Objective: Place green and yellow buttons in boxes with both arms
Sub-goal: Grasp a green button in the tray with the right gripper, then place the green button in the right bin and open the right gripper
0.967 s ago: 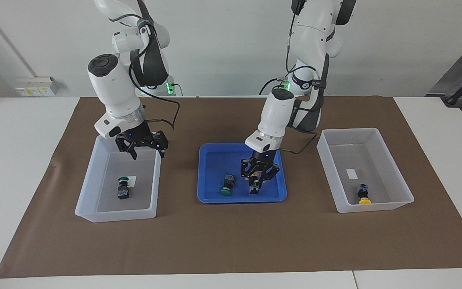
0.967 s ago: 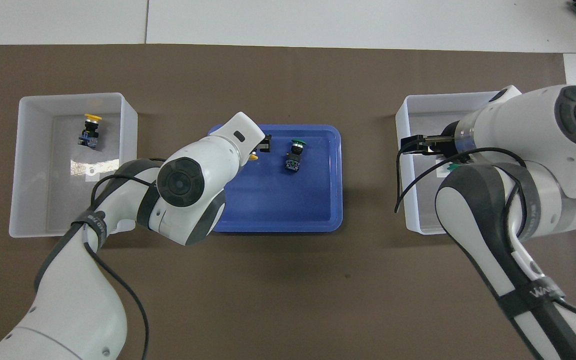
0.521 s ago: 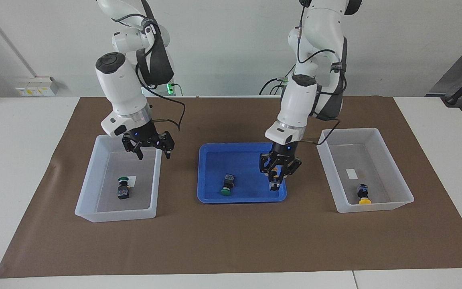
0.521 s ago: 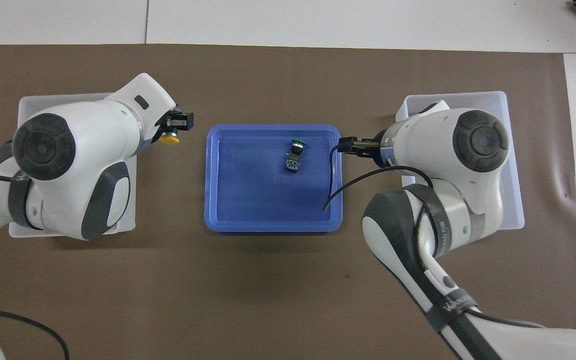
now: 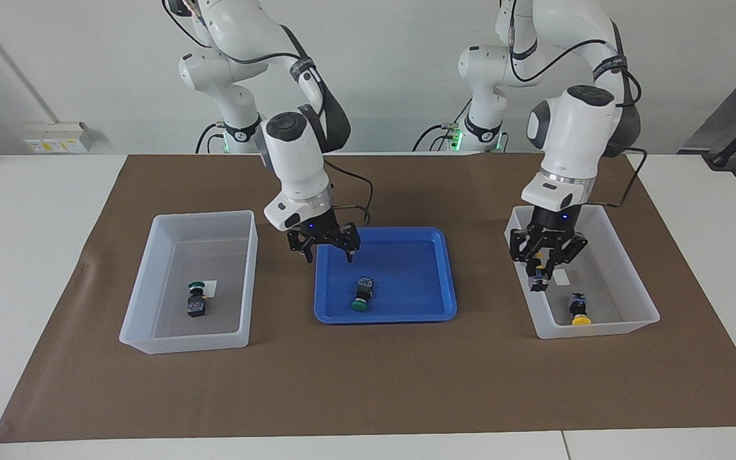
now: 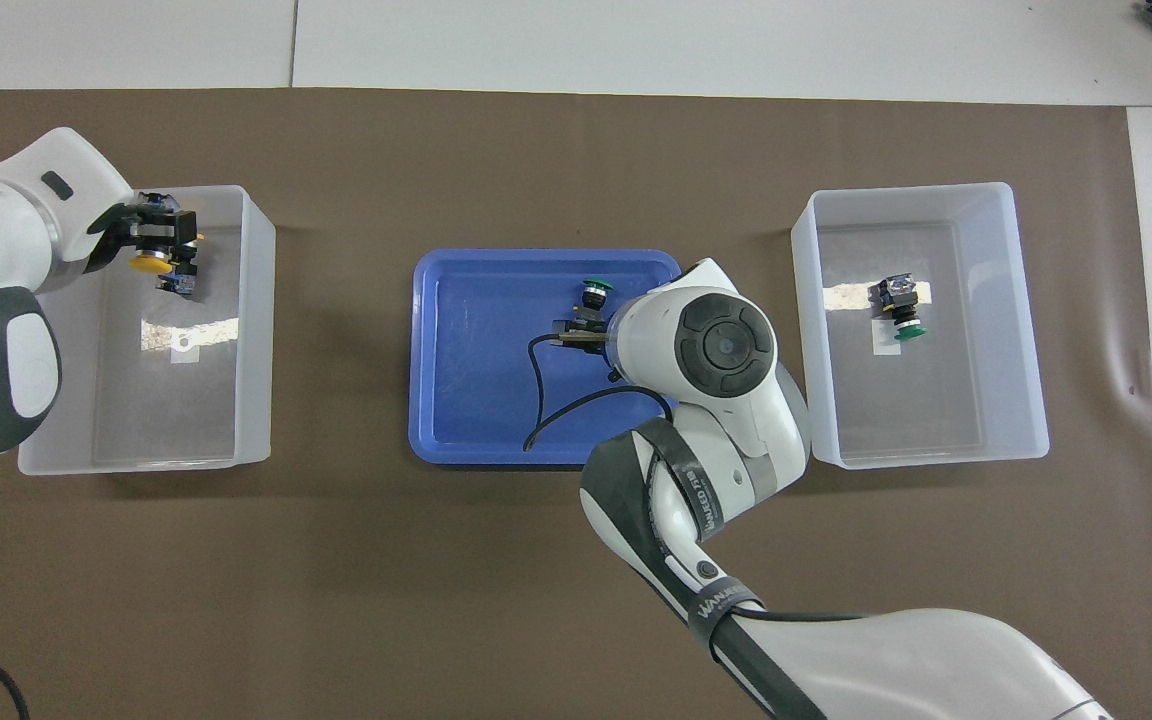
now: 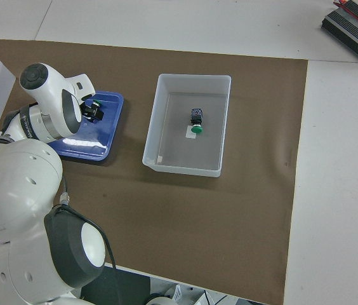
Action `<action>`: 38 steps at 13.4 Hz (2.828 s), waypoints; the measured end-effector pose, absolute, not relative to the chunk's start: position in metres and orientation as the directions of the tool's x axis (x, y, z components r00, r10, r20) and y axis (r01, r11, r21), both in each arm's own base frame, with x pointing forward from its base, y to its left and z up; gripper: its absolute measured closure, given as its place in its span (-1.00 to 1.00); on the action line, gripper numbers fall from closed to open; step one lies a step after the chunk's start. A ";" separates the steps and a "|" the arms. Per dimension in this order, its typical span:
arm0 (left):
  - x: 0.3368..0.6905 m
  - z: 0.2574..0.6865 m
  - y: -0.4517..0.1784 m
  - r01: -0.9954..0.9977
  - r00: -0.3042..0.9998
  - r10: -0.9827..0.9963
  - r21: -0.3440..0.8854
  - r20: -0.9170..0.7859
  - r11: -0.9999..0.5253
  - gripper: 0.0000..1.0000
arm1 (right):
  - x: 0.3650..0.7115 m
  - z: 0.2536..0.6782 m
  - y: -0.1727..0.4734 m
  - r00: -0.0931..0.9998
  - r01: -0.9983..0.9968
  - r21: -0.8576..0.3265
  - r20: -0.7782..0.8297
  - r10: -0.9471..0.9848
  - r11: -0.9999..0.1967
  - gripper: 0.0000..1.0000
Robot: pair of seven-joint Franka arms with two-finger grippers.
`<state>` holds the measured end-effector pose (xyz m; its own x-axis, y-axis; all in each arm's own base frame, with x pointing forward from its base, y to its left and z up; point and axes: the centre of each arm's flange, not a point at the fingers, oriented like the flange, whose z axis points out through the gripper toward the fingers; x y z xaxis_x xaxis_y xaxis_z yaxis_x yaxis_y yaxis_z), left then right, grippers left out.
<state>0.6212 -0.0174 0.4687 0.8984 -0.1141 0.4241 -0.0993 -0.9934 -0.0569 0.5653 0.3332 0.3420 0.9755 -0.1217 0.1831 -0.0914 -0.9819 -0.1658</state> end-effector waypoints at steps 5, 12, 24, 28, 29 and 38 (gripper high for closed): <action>0.627 0.433 0.039 -0.022 0.892 -0.033 -0.030 0.451 -0.999 0.27 | 0.583 0.301 0.357 0.965 -0.095 -0.159 0.228 -0.130 -0.983 -1.00; 0.633 0.374 0.049 -0.041 0.912 -0.054 -0.040 0.406 -0.998 0.27 | 0.586 0.293 0.360 0.959 -0.148 -0.167 0.215 -0.182 -0.975 0.10; 0.628 0.348 0.044 -0.055 0.925 -0.064 -0.036 0.374 -0.998 -0.64 | 0.624 0.459 0.196 0.969 -0.131 -0.019 0.210 -0.133 -0.991 0.15; 0.619 0.381 0.025 -0.087 0.938 -0.091 -0.027 0.336 -0.996 -1.00 | 0.619 0.426 0.086 0.994 0.013 0.057 0.107 0.019 -0.998 0.15; 0.613 0.398 0.014 -0.107 0.944 -0.108 -0.023 0.312 -0.994 -1.00 | 0.614 0.412 0.064 0.996 0.042 0.063 0.075 0.047 -0.997 0.15; 0.545 0.555 -0.018 -0.181 0.968 -0.183 -0.027 0.170 -0.983 -1.00 | 0.566 0.345 0.009 0.992 0.127 -0.062 0.032 0.126 -0.990 0.15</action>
